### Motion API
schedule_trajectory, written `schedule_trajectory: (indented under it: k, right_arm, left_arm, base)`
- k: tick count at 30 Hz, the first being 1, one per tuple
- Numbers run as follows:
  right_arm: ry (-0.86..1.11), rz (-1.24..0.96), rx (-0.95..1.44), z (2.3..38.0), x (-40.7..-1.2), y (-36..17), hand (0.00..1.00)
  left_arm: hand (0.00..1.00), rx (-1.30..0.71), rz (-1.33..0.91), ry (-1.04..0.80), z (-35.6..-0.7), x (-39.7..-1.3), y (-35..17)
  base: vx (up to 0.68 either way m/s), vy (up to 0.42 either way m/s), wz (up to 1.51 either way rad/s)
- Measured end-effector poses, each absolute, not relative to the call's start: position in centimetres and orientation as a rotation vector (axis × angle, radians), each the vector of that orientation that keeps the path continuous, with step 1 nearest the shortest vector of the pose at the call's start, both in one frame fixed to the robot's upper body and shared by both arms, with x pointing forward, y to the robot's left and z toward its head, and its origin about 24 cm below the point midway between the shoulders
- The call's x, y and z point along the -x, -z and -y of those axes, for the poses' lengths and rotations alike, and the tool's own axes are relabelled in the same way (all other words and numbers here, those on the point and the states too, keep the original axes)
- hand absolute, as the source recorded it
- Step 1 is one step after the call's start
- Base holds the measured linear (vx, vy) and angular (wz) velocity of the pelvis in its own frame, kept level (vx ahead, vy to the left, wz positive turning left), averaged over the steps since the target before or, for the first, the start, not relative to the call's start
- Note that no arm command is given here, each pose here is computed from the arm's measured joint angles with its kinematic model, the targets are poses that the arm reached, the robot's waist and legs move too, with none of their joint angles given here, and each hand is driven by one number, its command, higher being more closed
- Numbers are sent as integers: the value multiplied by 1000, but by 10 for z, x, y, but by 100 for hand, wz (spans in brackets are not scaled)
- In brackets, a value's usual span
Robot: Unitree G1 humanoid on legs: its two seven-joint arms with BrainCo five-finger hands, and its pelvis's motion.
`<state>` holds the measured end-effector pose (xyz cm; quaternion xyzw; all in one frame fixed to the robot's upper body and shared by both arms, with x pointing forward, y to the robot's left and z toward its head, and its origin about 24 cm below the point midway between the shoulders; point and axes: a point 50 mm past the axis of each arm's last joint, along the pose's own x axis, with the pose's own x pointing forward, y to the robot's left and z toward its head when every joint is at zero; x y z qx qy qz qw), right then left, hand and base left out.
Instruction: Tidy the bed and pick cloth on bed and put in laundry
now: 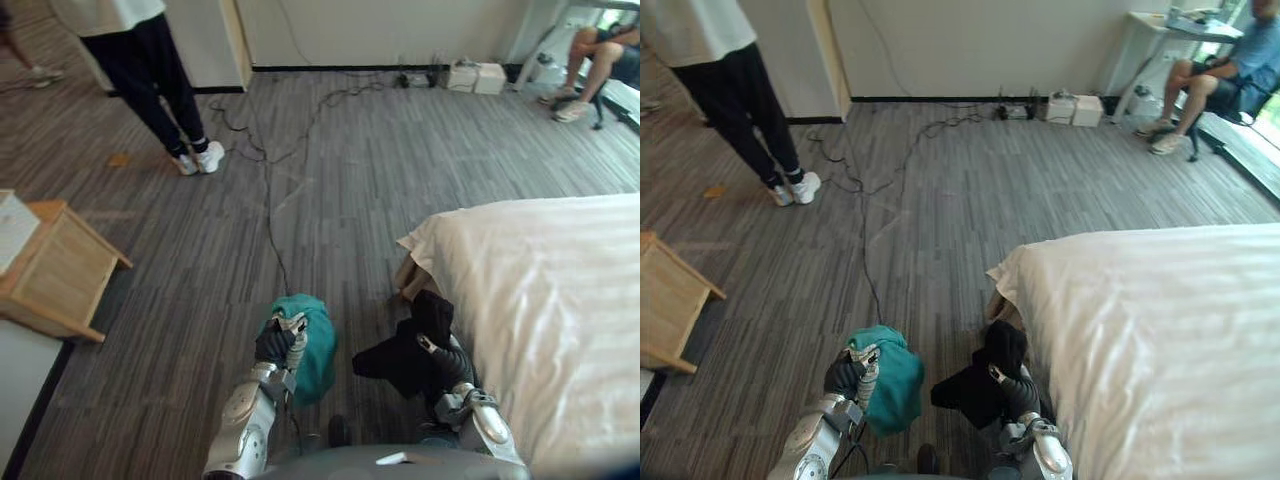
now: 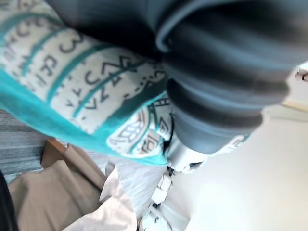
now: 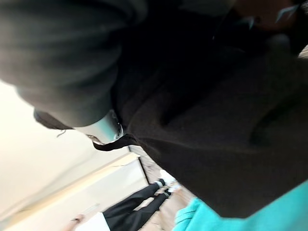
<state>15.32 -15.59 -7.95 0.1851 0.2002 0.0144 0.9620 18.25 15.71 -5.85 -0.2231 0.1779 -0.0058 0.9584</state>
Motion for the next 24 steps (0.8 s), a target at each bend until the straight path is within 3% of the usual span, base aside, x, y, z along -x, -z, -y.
schedule_trajectory:
  k: [4,13,24]
  right_arm:
    - [33,-395,-382,172,-152,81,100]
    - [20,-383,-439,162,-147,82,100]
    - [7,-341,-386,179,-154,67,100]
  left_arm:
    - [100,490,-428,20,-148,-170,70]
    - [100,498,-457,51,-150,-154,76]
    - [100,552,-396,-264,-164,-137,78]
  base:
    - [36,-135,15]
    - [1,-9,-4]
    - [27,4,-6]
